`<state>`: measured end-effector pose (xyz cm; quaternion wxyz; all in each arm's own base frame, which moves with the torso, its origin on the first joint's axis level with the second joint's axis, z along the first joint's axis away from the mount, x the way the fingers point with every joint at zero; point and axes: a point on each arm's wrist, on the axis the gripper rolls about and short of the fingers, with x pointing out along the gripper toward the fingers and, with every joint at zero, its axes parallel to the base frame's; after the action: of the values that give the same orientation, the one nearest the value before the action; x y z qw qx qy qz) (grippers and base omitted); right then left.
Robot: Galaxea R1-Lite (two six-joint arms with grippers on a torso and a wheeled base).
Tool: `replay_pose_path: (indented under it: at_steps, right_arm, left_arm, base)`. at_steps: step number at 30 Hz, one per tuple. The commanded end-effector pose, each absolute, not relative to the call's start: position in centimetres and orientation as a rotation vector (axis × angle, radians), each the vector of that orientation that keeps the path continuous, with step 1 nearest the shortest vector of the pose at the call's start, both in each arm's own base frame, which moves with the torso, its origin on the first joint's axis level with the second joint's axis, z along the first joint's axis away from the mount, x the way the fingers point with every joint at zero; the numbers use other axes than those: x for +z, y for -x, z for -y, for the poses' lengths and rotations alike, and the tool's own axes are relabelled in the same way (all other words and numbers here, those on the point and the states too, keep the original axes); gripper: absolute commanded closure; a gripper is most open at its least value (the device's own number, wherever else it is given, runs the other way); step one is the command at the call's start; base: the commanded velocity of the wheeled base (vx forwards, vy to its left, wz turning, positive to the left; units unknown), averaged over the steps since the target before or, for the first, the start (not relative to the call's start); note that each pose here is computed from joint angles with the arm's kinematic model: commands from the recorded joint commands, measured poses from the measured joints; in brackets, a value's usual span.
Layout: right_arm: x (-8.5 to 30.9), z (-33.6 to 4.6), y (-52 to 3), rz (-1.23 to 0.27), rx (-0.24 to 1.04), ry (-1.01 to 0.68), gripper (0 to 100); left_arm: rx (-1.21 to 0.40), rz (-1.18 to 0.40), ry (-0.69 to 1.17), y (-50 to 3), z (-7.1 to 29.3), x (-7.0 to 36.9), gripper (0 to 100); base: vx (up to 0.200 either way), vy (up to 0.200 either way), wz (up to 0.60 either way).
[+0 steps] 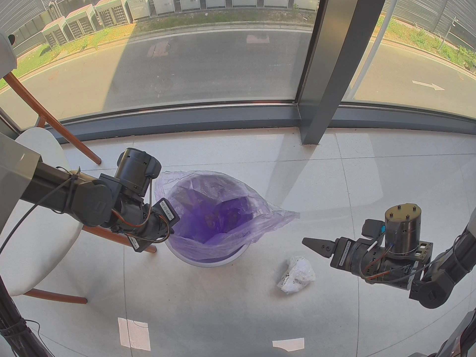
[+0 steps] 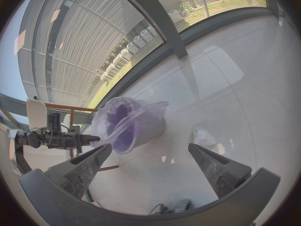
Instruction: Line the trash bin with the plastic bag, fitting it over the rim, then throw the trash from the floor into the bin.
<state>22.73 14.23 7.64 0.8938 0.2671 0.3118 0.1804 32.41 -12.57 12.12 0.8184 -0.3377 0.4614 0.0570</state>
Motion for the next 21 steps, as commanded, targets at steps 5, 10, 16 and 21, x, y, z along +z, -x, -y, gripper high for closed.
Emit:
replay_pose_path:
  at_steps: [5, 10, 16, 21]
  right_arm:
    - [6.5, -20.5, -23.4, -0.711, 0.453, -0.640, 0]
    - [5.0, -22.2, -26.2, -0.696, 0.431, -0.655, 0]
    - [5.8, -24.8, -30.8, -0.673, 0.397, -0.751, 0]
    - [7.5, -25.8, -32.5, -0.691, 0.343, -0.821, 0]
  left_arm:
    - [0.140, -0.953, 0.782, -30.1, 11.3, 13.9, 100]
    - [0.148, -0.968, 0.775, -29.8, 11.3, 13.5, 100]
    - [0.154, -0.968, 0.779, -29.8, 11.2, 13.4, 100]
    - [0.158, -0.970, 0.777, -29.8, 11.2, 13.3, 100]
  base:
    - [0.000, 0.000, 0.00]
    - [0.000, 0.000, 0.00]
    - [0.000, 0.000, 0.00]
    - [0.000, 0.000, 0.00]
